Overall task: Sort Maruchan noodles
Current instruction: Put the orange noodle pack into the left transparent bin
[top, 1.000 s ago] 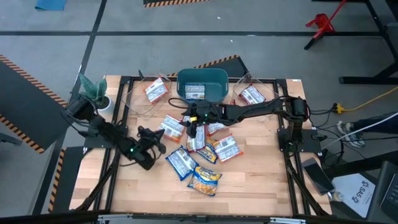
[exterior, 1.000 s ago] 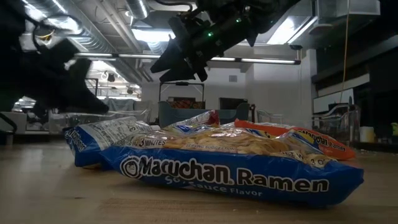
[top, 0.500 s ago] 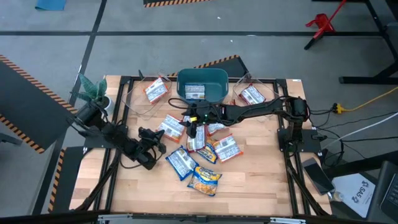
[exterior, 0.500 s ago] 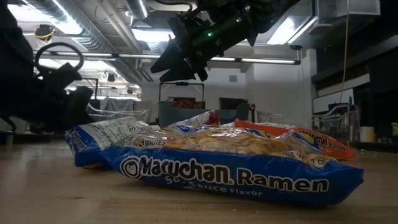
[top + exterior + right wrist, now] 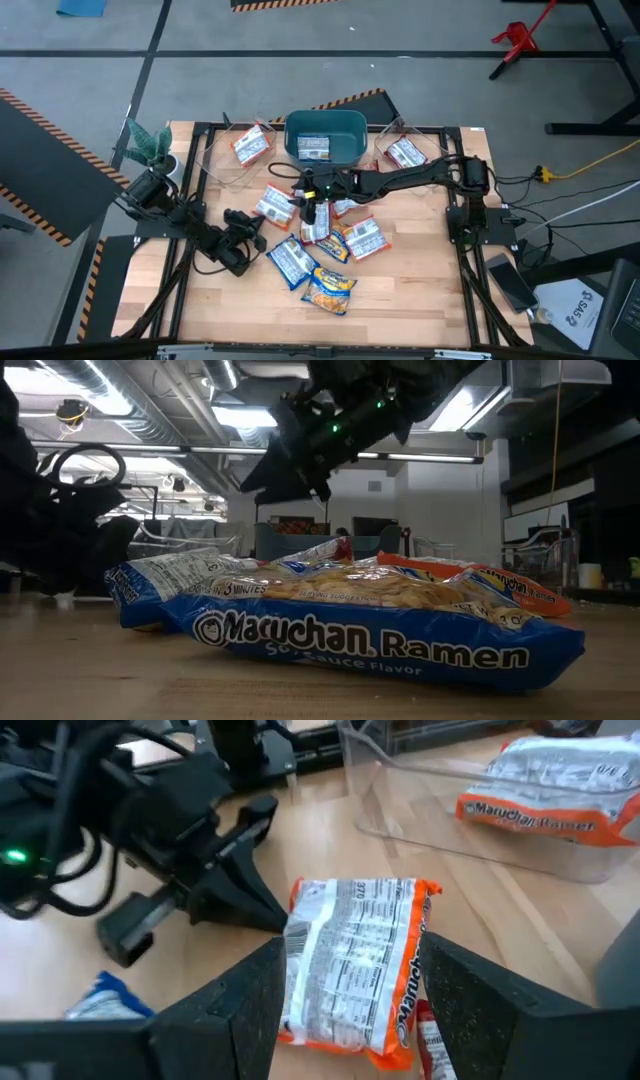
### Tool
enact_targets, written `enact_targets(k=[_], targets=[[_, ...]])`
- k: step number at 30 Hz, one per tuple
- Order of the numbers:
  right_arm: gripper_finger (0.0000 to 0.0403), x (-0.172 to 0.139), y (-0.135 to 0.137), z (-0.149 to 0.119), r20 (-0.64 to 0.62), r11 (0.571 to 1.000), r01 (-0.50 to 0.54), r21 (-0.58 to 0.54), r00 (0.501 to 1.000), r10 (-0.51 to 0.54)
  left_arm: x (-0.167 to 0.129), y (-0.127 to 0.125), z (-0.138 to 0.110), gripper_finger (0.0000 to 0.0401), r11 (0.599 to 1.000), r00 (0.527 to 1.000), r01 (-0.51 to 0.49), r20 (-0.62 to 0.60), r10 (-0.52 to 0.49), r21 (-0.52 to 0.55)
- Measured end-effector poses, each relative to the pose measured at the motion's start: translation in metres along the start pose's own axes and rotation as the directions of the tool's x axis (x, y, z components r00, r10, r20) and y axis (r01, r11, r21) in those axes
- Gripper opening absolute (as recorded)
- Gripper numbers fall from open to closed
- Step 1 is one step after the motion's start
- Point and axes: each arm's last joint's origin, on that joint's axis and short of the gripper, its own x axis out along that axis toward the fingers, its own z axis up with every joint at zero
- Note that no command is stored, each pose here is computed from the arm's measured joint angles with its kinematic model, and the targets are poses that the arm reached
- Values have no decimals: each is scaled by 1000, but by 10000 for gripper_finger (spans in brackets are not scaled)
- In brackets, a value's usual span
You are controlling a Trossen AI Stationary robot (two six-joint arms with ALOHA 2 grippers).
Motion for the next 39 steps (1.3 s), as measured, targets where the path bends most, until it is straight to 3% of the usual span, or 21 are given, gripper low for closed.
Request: enact_targets(k=[6,10,16,30,39], targets=[[226,21,-23,-17,-26,999,39,32,999,-38,2,0,1,0,1000,1000,-11,-10,11,-6],[271,24,-45,-14,-1,995,20,102,1000,-20,3,2,-1,0,1000,1000,-19,-10,19,4],[325,22,-59,-7,64,994,8,113,998,-15,4,3,-3,0,999,1000,-31,2,31,12],[331,56,-44,-30,5,995,39,93,999,-39,5,3,-3,0,999,999,-34,-1,34,5],[331,76,-47,-21,-26,995,11,103,1000,-9,5,3,-3,0,999,999,-32,-2,32,5]])
